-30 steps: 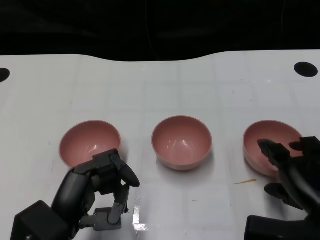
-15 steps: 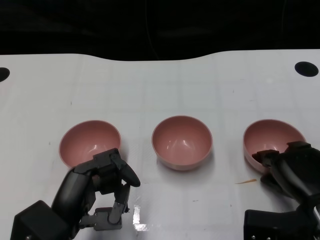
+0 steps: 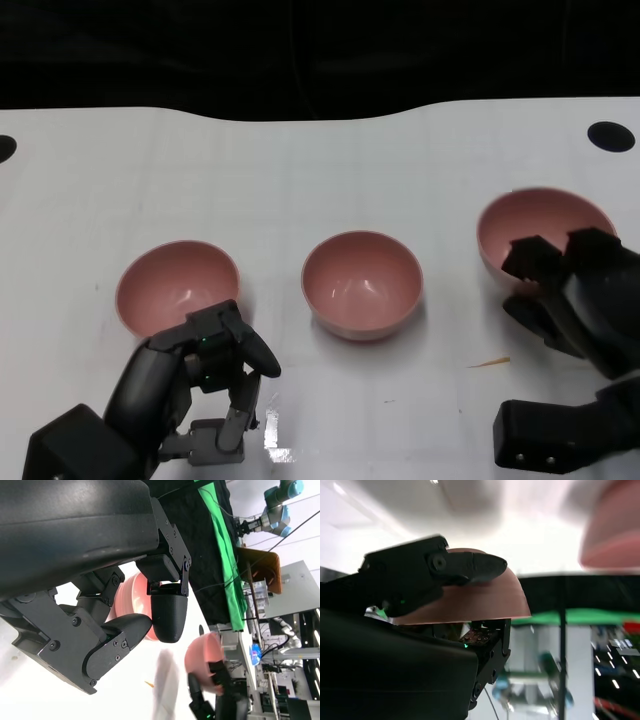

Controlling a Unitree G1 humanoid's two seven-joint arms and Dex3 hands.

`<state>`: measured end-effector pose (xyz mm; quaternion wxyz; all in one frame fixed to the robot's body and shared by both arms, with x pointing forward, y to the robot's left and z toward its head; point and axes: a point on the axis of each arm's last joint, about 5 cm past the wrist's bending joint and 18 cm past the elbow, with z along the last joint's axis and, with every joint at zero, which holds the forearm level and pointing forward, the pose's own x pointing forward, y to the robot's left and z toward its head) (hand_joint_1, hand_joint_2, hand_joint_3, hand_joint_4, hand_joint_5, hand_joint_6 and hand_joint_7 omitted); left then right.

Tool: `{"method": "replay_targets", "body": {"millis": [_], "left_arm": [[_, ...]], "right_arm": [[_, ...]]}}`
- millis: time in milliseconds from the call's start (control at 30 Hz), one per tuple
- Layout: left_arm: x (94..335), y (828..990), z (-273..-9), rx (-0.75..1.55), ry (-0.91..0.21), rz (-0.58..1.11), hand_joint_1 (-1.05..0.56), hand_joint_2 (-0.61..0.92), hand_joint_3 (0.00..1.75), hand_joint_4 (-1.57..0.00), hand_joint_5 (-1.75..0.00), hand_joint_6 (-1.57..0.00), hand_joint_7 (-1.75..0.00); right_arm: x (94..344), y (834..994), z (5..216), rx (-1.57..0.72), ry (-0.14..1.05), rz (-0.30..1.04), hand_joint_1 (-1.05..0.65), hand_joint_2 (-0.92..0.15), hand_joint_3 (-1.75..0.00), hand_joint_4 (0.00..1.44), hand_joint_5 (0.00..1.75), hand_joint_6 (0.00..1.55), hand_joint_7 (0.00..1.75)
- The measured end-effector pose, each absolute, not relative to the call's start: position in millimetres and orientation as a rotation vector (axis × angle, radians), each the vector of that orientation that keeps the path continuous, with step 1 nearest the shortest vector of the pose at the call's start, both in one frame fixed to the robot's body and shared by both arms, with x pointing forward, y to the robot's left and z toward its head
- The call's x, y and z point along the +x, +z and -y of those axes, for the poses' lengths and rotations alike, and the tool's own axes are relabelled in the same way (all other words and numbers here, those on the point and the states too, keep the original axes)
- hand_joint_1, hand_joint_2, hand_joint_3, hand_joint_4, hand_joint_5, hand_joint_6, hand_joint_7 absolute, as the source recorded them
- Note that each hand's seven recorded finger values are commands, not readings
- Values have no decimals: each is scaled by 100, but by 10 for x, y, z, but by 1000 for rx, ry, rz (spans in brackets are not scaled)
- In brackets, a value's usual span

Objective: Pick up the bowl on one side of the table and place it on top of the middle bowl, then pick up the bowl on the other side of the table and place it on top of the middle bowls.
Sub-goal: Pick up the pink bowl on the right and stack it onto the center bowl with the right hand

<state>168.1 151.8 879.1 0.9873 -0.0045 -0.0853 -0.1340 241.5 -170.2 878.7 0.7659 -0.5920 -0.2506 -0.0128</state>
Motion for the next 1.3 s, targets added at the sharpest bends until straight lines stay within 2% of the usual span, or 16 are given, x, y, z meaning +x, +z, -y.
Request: {"method": "replay_targets", "body": {"millis": [100,200,233,333,467,533,600,667,833,867,1033,1133,1200,1300], "left_arm": [[1667,8801,-1518,-9,-269,173,-18,40,132,-85,-175,-81,-144],[1669,8806,-1513,-10,-269,174,-18,39,134,-85,-175,-80,-145],[1669,8804,-1513,-10,-269,170,-18,40,134,-85,-175,-80,-145],[1674,8804,-1507,-13,-269,165,-17,40,135,-85,-175,-80,-145],[1671,8802,-1506,-14,-268,163,-17,39,137,-84,-175,-79,-146],[1668,8800,-1507,-10,-268,162,-17,38,137,-83,-175,-80,-146],[1657,8797,-1509,-8,-266,160,-17,38,138,-83,-175,-80,-146],[1644,8797,-1511,-8,-265,159,-19,38,136,-82,-175,-79,-145],[1637,8808,-1511,-8,-264,165,-19,39,134,-82,-175,-79,-145],[1634,8807,-1511,-9,-263,164,-18,40,134,-82,-175,-79,-145],[1632,8835,-1479,-18,-268,181,-16,41,133,-84,-175,-80,-144],[1633,8842,-1474,-20,-269,184,-16,41,132,-84,-175,-80,-144],[1631,8842,-1473,-20,-269,184,-17,41,132,-86,-175,-81,-145],[1630,8845,-1455,-13,-279,185,-18,41,132,-88,-175,-80,-146]], "right_arm": [[2469,8967,1599,-1228,-35,644,-15,-27,-125,99,175,76,175],[2504,9117,1494,-1186,-10,711,-14,-25,-130,100,175,77,175],[2512,9149,1446,-1177,11,733,-17,-27,-127,100,175,77,175],[2514,9192,1308,-1138,58,788,-21,-32,-121,101,175,79,175],[2513,9225,1168,-1081,104,816,-16,-16,-145,102,175,81,175],[2504,9235,1105,-1064,139,819,-15,-11,-147,102,175,82,175],[2495,9234,1055,-1055,160,824,-12,-6,-142,103,175,81,175],[2491,9229,1017,-1052,187,822,-11,-10,-141,101,175,78,175],[2480,9207,959,-1046,235,801,-11,-13,-140,100,175,77,175],[2488,9198,953,-1044,241,799,-11,-20,-135,98,175,75,175],[2508,9013,936,-1071,309,730,-13,-26,-129,96,175,73,175],[2511,8974,937,-1078,319,720,-13,-26,-128,96,175,73,175],[2545,8943,925,-1081,324,719,-15,-23,-138,98,175,77,175],[2560,8839,915,-1098,353,673,-16,-23,-143,99,175,78,175]]}}
